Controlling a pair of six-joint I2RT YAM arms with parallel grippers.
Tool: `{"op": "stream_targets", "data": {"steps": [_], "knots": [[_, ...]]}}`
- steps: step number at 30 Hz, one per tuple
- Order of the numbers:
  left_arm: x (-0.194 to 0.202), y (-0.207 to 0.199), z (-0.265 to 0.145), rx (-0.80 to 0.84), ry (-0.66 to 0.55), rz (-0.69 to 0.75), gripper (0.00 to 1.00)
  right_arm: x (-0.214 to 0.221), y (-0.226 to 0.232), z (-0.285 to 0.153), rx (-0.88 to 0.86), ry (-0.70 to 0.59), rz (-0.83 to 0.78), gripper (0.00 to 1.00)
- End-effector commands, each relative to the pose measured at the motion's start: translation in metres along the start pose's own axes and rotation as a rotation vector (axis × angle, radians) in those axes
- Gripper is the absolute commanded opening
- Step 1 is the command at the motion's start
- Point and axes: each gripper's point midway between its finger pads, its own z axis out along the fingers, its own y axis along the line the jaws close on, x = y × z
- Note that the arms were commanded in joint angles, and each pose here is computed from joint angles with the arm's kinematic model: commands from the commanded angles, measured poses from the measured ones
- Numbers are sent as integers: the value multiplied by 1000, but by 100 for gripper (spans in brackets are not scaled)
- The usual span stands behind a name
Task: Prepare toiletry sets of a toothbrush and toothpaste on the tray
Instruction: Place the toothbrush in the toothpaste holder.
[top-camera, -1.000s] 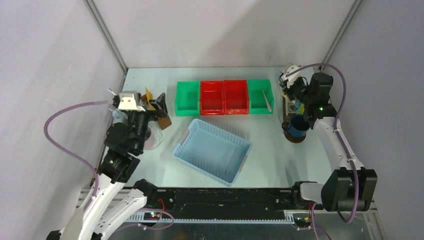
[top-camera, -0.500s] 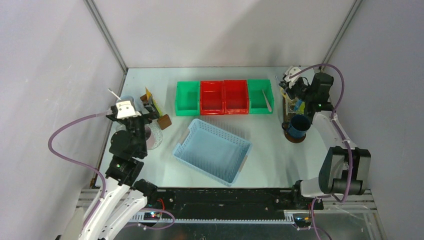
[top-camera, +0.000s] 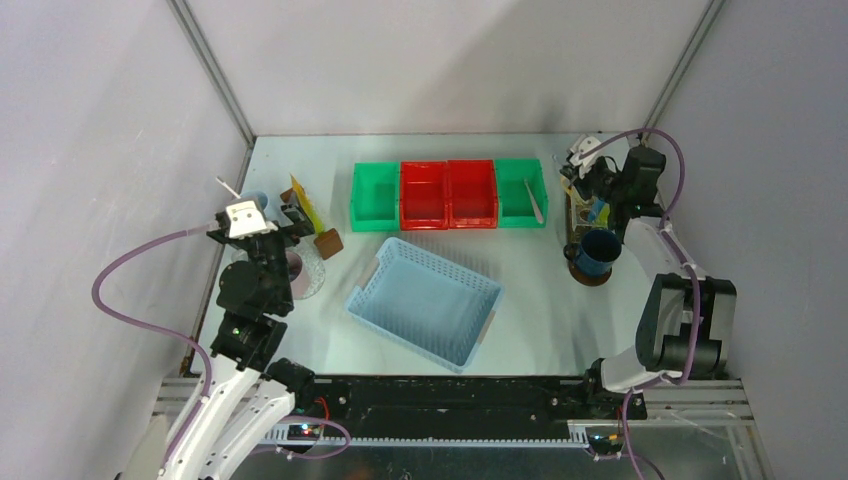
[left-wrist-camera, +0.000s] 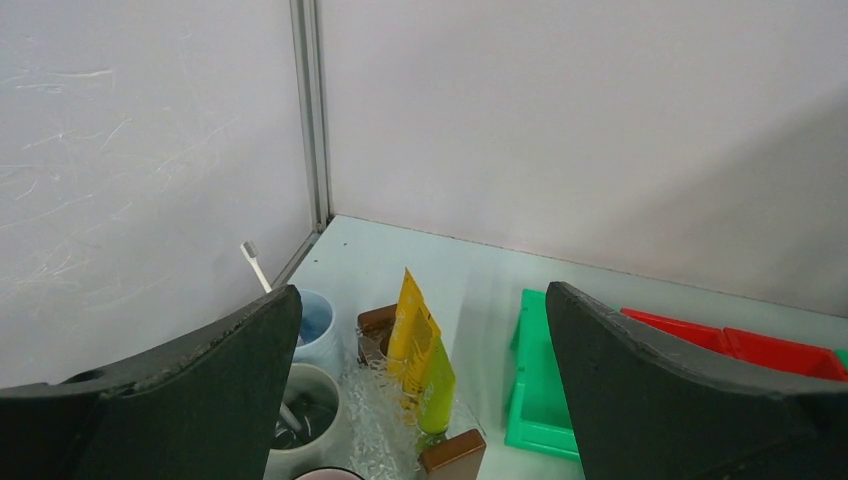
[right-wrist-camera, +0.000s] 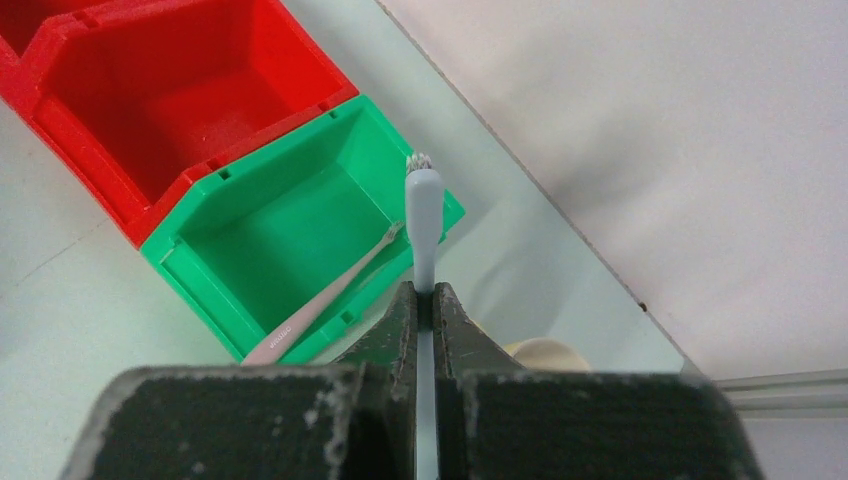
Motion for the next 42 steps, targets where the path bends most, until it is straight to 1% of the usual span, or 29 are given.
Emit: {"op": "stream_targets", "data": {"steps": [1,13,20,29,42], "knots": [[-5,4,2,-19,-27,-5,98,5,-4,2,-10,-12,-38,0],[-1,0,3,2,-19,4,98,34,2,2,-43,42,2,0],[-1,-1,3,9,-22,3,98,49,6,-1,-57,85,23,2],[-2,-2,3,16,-23,3,98,60,7,-7,-54,127,34,5],[-3,-2,2,20,-27,1,98,63,8,-10,-54,141,62,12]]}}
